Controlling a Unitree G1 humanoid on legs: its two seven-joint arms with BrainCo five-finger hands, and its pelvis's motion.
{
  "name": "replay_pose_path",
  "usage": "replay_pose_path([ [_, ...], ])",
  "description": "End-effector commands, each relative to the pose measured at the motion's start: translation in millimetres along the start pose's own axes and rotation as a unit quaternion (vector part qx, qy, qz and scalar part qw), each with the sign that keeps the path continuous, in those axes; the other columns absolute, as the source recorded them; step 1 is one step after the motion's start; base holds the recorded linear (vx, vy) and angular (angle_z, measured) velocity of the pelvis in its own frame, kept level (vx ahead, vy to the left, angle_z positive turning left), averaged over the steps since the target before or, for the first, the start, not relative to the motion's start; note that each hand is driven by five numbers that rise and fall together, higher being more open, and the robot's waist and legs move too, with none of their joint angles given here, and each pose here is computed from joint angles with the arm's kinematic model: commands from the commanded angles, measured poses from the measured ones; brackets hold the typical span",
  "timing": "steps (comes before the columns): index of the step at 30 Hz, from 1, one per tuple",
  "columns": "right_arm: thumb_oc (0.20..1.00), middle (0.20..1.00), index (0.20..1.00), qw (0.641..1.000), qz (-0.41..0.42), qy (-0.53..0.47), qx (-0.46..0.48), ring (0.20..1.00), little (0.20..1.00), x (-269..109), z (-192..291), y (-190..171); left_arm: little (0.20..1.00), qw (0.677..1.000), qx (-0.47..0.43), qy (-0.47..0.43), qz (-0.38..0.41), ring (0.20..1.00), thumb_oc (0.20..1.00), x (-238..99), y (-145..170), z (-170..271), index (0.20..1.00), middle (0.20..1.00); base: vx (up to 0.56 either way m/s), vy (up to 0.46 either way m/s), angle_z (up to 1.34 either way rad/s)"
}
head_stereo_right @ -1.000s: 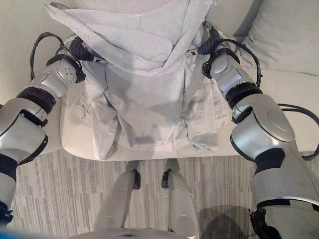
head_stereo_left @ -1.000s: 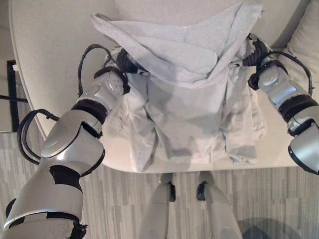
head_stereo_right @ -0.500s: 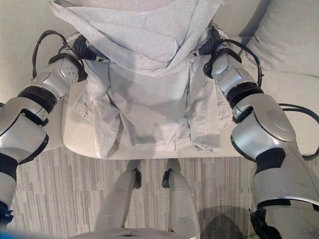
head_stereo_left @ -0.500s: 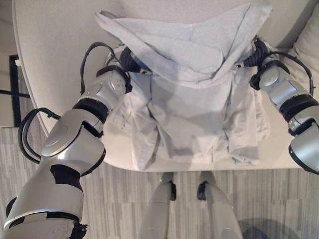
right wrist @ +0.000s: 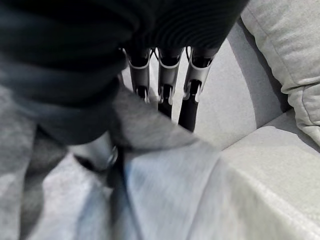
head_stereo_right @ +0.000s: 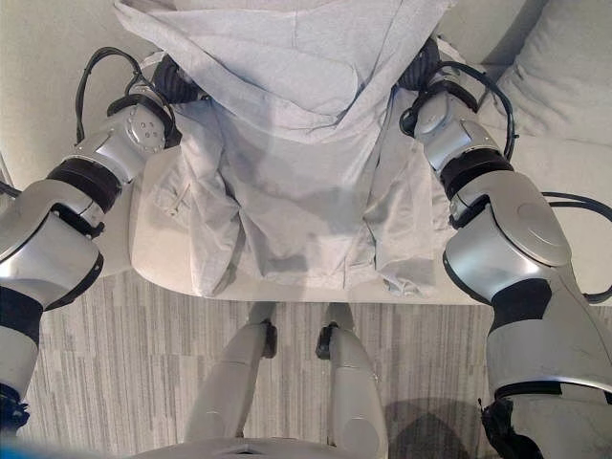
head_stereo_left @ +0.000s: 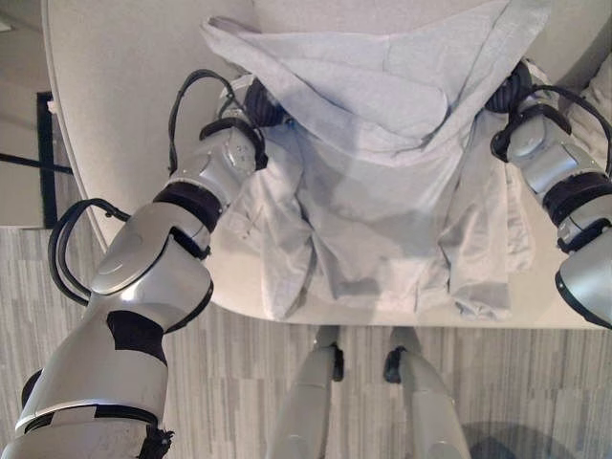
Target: Hang the clothes on the sofa on the clothes rack.
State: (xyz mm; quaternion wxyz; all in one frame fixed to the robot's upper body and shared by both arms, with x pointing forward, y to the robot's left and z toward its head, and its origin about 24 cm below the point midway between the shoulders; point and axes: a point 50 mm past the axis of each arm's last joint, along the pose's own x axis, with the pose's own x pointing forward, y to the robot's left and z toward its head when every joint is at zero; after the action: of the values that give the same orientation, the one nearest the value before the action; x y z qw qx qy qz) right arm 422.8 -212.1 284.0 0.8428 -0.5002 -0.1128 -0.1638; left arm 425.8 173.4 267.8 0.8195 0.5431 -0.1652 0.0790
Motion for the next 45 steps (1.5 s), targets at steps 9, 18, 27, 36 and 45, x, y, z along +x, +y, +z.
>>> replay_pose_path([
  [9,0.2,0.2,0.2,0.983,-0.094,-0.088,0.127,0.2,0.2,3.1,56.5,-26.6,0.2,0.991,-0.089,-0.013,0.104,0.2,0.2,9.3,23.7,26.7,0.2,0.2,0.0,0.0,0.0],
  [18,0.2,0.2,0.2,0.957,-0.177,-0.196,0.125,0.2,0.2,-18.4,111.7,-6.9,0.2,0.966,-0.152,-0.035,0.206,0.2,0.2,6.5,25.0,54.2,0.2,0.2,0.0,0.002,0.0],
  [27,0.2,0.2,0.2,0.919,-0.248,-0.278,0.127,0.2,0.2,-40.4,150.6,-8.6,0.2,0.918,-0.225,-0.096,0.312,0.2,0.2,-3.2,46.6,87.4,0.2,0.2,0.0,-0.001,0.0],
  [36,0.2,0.2,0.2,0.902,-0.257,-0.298,0.18,0.2,0.2,-53.0,154.7,-12.1,0.2,0.879,-0.265,-0.145,0.37,0.2,0.2,-18.3,71.0,91.9,0.2,0.2,0.04,-0.027,0.02],
  [45,0.2,0.2,0.2,0.912,-0.212,-0.267,0.226,0.2,0.2,-61.0,116.3,3.1,0.2,0.882,-0.262,-0.112,0.376,0.2,0.2,-40.1,70.0,37.7,0.2,0.2,0.12,-0.086,0.08],
])
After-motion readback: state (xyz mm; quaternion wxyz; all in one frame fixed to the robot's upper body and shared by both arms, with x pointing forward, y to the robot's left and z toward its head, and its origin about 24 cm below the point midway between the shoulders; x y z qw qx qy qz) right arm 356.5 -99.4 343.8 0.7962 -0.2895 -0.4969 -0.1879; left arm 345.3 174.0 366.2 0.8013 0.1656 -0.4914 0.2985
